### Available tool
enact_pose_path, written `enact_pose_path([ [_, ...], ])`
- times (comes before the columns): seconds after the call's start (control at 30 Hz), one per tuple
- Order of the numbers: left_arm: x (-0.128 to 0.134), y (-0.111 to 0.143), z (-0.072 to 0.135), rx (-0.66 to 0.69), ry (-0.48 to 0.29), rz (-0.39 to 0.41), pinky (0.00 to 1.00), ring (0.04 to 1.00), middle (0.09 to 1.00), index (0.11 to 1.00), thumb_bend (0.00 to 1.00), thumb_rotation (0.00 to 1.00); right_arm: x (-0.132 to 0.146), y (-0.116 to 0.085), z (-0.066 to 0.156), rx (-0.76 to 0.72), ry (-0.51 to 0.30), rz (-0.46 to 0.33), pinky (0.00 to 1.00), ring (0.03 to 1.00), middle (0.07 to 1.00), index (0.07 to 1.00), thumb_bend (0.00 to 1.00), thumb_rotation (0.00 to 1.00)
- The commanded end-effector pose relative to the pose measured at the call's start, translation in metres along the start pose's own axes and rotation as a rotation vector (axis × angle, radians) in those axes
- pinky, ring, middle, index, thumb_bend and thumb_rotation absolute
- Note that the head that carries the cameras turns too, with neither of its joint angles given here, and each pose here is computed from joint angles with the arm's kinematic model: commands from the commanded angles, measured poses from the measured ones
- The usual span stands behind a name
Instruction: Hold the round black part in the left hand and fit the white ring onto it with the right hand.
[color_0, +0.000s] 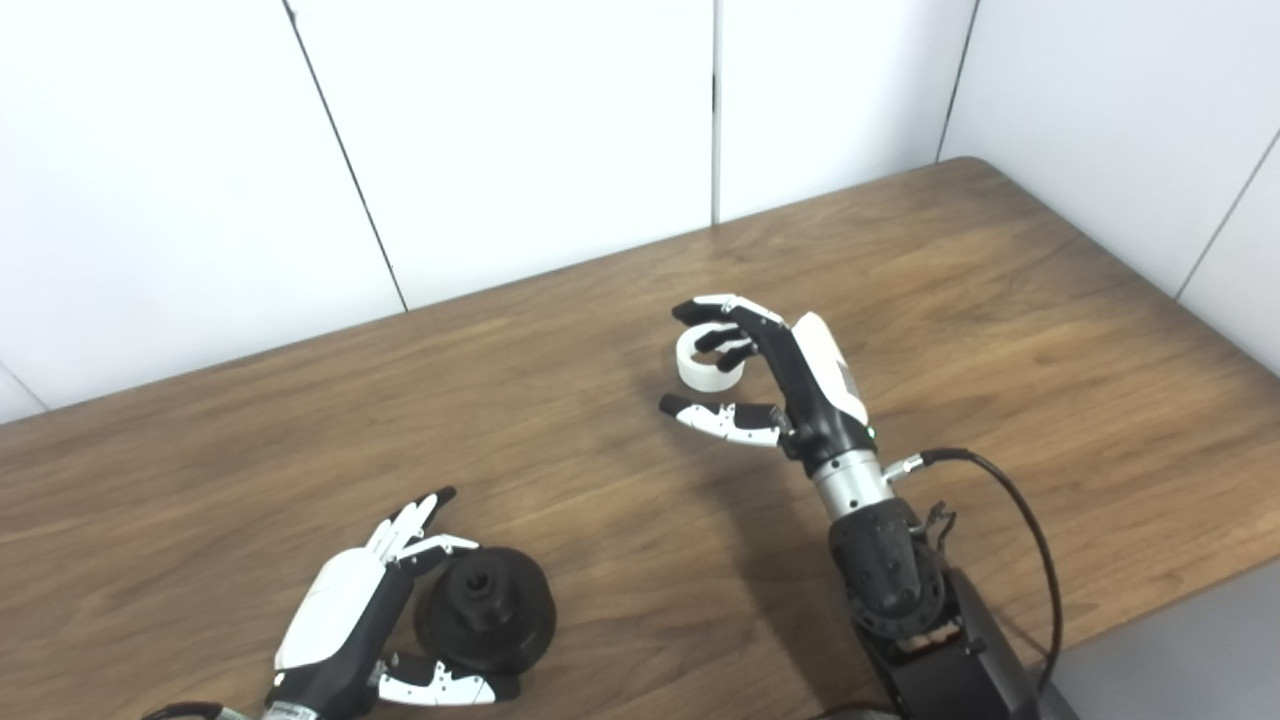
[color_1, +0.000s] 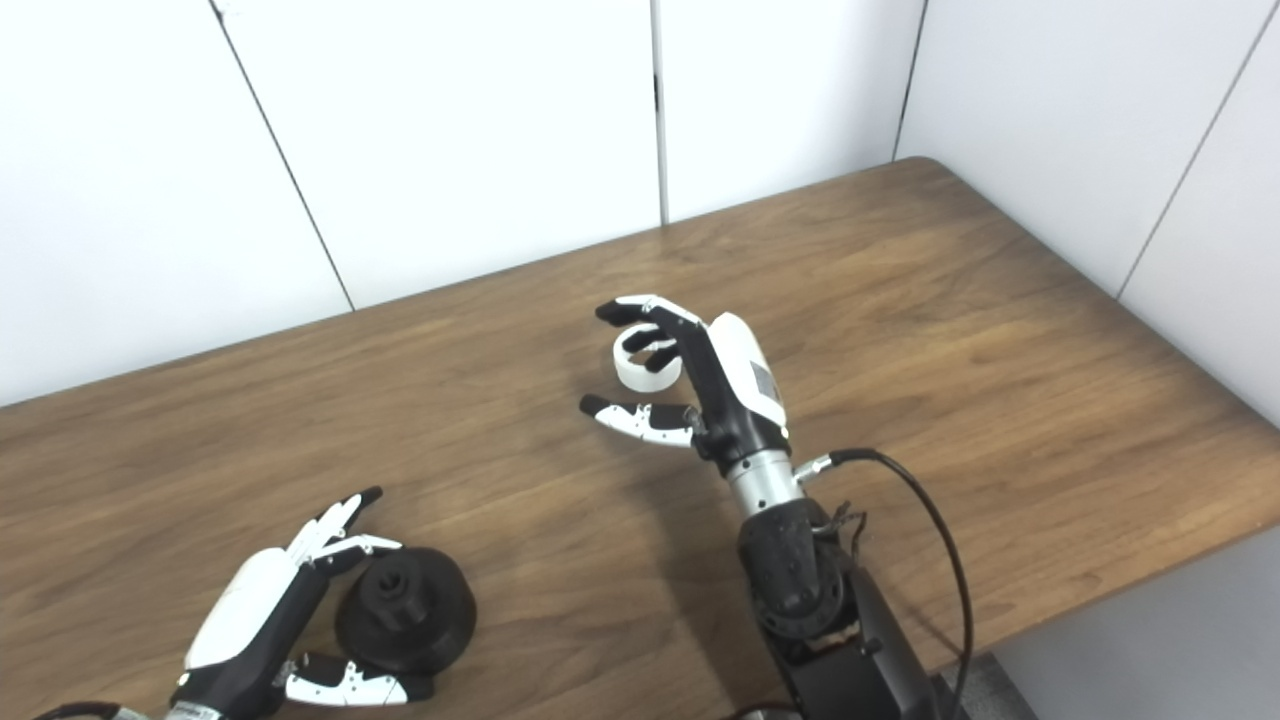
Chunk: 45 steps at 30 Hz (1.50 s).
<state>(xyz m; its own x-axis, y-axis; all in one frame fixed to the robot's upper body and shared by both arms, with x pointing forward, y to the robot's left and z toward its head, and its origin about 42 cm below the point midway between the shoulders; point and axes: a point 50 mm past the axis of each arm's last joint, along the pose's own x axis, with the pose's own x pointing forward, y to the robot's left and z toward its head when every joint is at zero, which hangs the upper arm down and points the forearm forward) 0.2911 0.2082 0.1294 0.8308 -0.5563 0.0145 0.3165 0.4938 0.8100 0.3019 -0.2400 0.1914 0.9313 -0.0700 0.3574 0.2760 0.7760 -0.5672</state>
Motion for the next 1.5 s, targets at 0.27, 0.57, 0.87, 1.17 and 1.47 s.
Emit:
enact_pose_path([
  [0.27,0.002,0.008,-0.005,0.027,-0.003,0.009,1.0,1.0,1.0,0.622,1.0,0.31,0.034,-0.031,0.014,-0.287,-0.01,-0.01,0.74,0.911,0.942,0.805,0.71,0.4],
  [0.57,0.003,0.008,-0.006,0.022,-0.005,0.02,1.0,1.0,1.0,0.619,1.0,0.3,0.069,-0.045,0.004,-0.403,0.035,0.029,0.78,0.942,0.955,0.833,0.78,0.41],
  [0.87,0.004,0.008,-0.006,0.023,-0.001,0.016,1.0,1.0,1.0,0.621,1.0,0.31,0.095,-0.04,-0.015,-0.457,0.147,0.177,0.93,0.996,0.997,0.906,0.9,0.49],
  [1.17,0.004,0.01,-0.004,0.028,-0.001,0.015,1.0,1.0,1.0,0.622,1.0,0.33,0.107,-0.028,-0.029,-0.49,0.24,0.334,1.0,1.0,1.0,0.965,1.0,0.6],
  [1.47,0.003,0.012,-0.004,0.032,0.006,0.011,1.0,1.0,1.0,0.625,1.0,0.34,0.108,-0.018,-0.035,-0.5,0.257,0.393,0.97,1.0,1.0,0.938,1.0,0.64],
])
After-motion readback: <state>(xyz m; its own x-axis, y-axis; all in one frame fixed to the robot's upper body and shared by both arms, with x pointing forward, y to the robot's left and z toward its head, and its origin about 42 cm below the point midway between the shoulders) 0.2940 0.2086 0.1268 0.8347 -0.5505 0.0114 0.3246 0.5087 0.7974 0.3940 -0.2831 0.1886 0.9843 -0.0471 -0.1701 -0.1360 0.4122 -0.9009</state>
